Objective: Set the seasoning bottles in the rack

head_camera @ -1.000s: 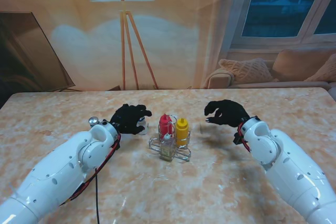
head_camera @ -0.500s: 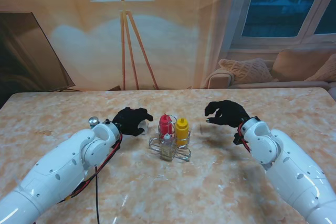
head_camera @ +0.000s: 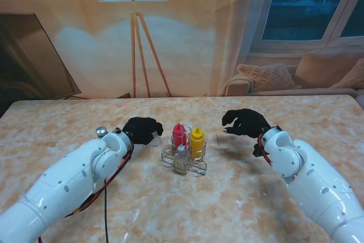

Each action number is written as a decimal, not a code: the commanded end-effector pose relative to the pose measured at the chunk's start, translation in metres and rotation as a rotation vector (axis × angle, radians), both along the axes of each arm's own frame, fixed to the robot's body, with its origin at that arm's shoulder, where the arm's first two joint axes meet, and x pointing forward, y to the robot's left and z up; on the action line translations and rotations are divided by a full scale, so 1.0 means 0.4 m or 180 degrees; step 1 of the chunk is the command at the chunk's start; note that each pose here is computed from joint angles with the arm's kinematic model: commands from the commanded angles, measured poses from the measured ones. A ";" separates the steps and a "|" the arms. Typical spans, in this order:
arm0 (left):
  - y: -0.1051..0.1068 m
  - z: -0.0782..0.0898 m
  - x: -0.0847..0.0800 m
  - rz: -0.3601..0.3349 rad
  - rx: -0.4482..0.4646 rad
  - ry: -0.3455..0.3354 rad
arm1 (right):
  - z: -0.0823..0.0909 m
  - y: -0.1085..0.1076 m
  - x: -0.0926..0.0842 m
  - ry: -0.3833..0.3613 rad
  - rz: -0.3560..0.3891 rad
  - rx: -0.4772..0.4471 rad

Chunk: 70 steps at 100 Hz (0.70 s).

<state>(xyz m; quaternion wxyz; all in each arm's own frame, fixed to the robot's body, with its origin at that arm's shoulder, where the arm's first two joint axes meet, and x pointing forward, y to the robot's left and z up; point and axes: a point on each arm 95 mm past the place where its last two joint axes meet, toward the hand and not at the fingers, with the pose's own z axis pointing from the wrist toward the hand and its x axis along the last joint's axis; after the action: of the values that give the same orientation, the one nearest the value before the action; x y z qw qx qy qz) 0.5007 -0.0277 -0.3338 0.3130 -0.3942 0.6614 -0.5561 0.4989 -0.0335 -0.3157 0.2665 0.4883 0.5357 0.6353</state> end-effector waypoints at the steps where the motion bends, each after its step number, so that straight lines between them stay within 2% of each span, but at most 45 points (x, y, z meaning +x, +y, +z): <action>1: -0.004 -0.003 0.002 0.0017 0.0005 0.0034 | -0.012 0.011 -0.005 0.0057 0.0025 -0.0010; 38: -0.005 0.008 0.002 0.0041 -0.0078 -0.0002 | -0.014 0.010 -0.003 0.0064 0.0021 -0.0024; 70: 0.001 0.039 -0.014 -0.0018 -0.0148 -0.0052 | -0.016 0.011 -0.003 0.0080 0.0023 -0.0010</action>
<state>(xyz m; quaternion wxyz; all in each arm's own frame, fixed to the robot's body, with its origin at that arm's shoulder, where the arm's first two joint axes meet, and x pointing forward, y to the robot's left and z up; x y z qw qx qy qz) 0.4979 -0.0255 -0.3209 0.3131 -0.4014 0.6397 -0.5759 0.5002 -0.0337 -0.3169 0.2669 0.4895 0.5373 0.6328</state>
